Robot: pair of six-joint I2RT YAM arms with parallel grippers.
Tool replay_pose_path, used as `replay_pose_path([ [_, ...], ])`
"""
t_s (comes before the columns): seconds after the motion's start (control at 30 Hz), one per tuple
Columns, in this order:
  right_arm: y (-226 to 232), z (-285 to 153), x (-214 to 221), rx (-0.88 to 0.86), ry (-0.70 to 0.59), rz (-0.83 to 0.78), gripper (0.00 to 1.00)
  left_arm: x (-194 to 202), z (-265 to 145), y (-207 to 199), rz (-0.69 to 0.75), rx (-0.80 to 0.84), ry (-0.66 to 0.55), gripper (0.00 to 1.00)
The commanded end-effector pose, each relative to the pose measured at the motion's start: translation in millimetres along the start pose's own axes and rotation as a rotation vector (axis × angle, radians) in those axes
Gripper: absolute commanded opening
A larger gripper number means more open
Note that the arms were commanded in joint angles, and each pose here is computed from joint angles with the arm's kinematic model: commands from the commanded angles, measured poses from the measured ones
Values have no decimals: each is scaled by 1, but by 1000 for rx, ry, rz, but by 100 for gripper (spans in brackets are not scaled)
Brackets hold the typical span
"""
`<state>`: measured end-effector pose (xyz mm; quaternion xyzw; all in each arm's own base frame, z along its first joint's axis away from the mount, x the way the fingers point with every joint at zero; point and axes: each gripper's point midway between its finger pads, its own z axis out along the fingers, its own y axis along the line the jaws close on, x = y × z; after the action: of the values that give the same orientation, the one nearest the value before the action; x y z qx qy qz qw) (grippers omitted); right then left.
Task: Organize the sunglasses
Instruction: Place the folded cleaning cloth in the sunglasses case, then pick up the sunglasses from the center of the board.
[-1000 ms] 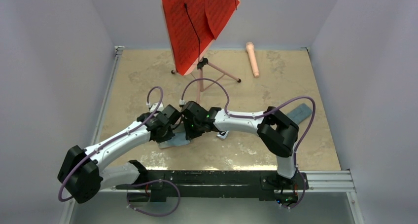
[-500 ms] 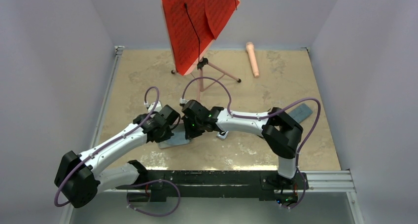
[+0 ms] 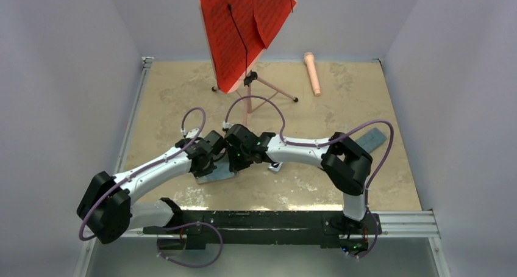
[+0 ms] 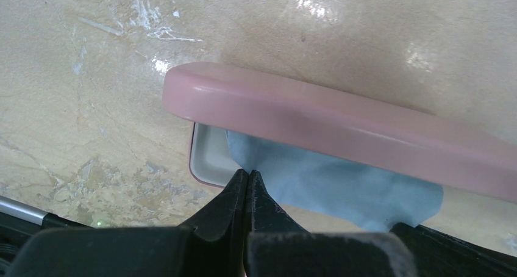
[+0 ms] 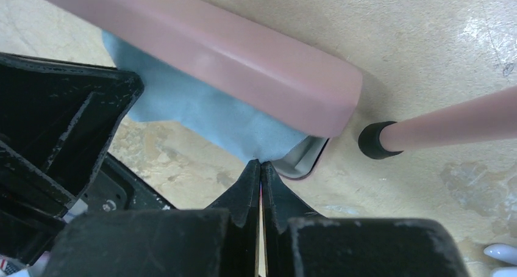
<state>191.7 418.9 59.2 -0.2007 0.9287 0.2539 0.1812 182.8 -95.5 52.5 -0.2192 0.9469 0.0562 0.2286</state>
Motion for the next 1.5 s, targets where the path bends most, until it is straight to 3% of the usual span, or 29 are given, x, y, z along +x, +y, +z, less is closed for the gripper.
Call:
replay_pose_path([
  [0.0, -6, 10, -13, 27, -38, -3, 0, -3, 7, 3, -33, -58, -20, 0],
  [0.17, -11, 14, -12, 48, -39, -9, 0, -1, 11, 5, -35, -88, -11, 0],
  [0.47, -13, 15, -12, 67, -40, 25, 1, -2, 8, 11, -43, -114, -15, 21],
  [0.63, -4, 10, -11, 30, -32, 61, 22, -5, -1, 10, -47, -96, -14, 32],
  [0.67, -2, 9, -11, 22, -30, 65, 26, -6, -3, 9, -50, -87, -18, 41],
  [0.83, 1, -1, -13, 9, -41, 81, 37, -9, -13, 8, -59, -43, -21, 52],
  [0.93, 6, -12, -17, -8, -66, 87, 53, -8, -21, 5, -62, 11, -12, 62],
  [1.0, 6, -22, -16, -17, -80, 101, 59, -8, -29, 4, -78, 56, -10, 75],
  [1.1, 5, -40, -15, -37, -121, 137, 76, -9, -43, 5, -96, 116, -11, 95],
  [1.23, -1, -68, -9, -49, -167, 195, 78, -9, -61, 12, -120, 196, -23, 100],
  [1.47, -73, -99, 2, 113, -296, 478, 78, -10, -80, 23, -154, 274, -45, 100],
])
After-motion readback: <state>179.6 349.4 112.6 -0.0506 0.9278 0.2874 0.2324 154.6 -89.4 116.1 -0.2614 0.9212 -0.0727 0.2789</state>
